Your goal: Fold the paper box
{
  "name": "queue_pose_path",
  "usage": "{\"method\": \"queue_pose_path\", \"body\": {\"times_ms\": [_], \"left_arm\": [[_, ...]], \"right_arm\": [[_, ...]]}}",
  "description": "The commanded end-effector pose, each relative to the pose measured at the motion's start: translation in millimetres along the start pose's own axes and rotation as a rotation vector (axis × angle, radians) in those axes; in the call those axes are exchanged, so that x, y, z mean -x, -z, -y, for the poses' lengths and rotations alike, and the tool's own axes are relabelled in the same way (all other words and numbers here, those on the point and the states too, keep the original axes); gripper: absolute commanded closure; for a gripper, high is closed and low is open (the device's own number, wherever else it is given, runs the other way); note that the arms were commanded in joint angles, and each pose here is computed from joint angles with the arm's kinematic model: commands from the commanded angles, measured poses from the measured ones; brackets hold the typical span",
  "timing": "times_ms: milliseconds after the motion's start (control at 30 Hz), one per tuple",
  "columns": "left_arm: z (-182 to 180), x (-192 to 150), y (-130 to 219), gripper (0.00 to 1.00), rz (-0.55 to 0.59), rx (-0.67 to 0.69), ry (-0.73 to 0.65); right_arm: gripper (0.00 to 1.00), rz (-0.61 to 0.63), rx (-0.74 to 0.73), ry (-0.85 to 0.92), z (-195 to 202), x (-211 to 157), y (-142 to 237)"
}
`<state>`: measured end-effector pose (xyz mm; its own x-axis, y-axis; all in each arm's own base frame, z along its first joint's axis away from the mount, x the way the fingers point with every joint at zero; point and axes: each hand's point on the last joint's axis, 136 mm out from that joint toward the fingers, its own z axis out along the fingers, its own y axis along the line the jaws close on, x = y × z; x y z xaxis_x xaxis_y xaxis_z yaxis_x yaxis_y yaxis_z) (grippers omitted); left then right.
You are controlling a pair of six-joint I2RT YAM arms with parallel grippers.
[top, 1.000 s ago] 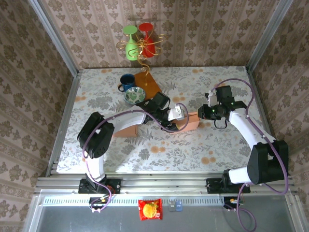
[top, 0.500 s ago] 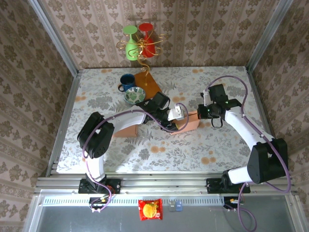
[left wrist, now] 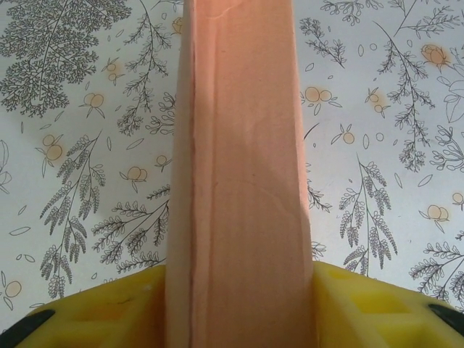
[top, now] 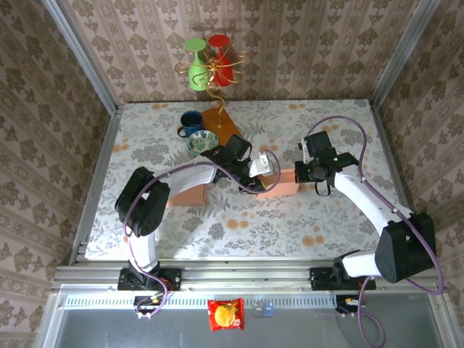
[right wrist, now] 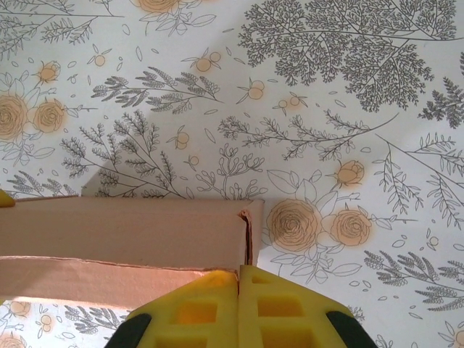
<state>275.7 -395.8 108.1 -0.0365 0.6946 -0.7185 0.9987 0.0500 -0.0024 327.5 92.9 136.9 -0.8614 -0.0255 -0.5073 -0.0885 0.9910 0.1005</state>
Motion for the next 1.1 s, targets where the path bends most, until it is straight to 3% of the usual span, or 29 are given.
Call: {"method": "queue_pose_path", "body": {"times_ms": [0,333,533,633,767,933,1067], "left_arm": [[2.0,11.7,8.5,0.49,0.041,-0.002,0.014],[4.2,29.5,42.9,0.44,0.154,0.089,0.113],[-1.6,40.8,74.4,0.52,0.264,0.158,0.282],[-11.1,29.7,81.7,0.65,0.220,0.203,0.490],[-11.0,12.7,77.0,0.81,0.126,0.130,0.772],[-4.4,18.2,78.3,0.76,0.153,0.180,0.858],[-13.5,11.6,71.7,0.79,0.125,0.228,0.926]], "right_arm": [[1.00,-0.002,-0.045,-0.037,4.4,-9.2,0.2],[1.00,0.008,-0.066,-0.078,0.9,-8.0,-1.3],[1.00,0.017,-0.096,-0.085,1.4,-4.1,0.6],[1.00,0.016,-0.109,-0.103,3.1,-4.1,1.4],[1.00,0.011,-0.116,-0.120,2.6,-4.3,2.4],[1.00,0.001,-0.125,-0.135,2.0,-5.3,3.1],[1.00,-0.004,-0.130,-0.146,2.6,-7.4,3.4]]}}
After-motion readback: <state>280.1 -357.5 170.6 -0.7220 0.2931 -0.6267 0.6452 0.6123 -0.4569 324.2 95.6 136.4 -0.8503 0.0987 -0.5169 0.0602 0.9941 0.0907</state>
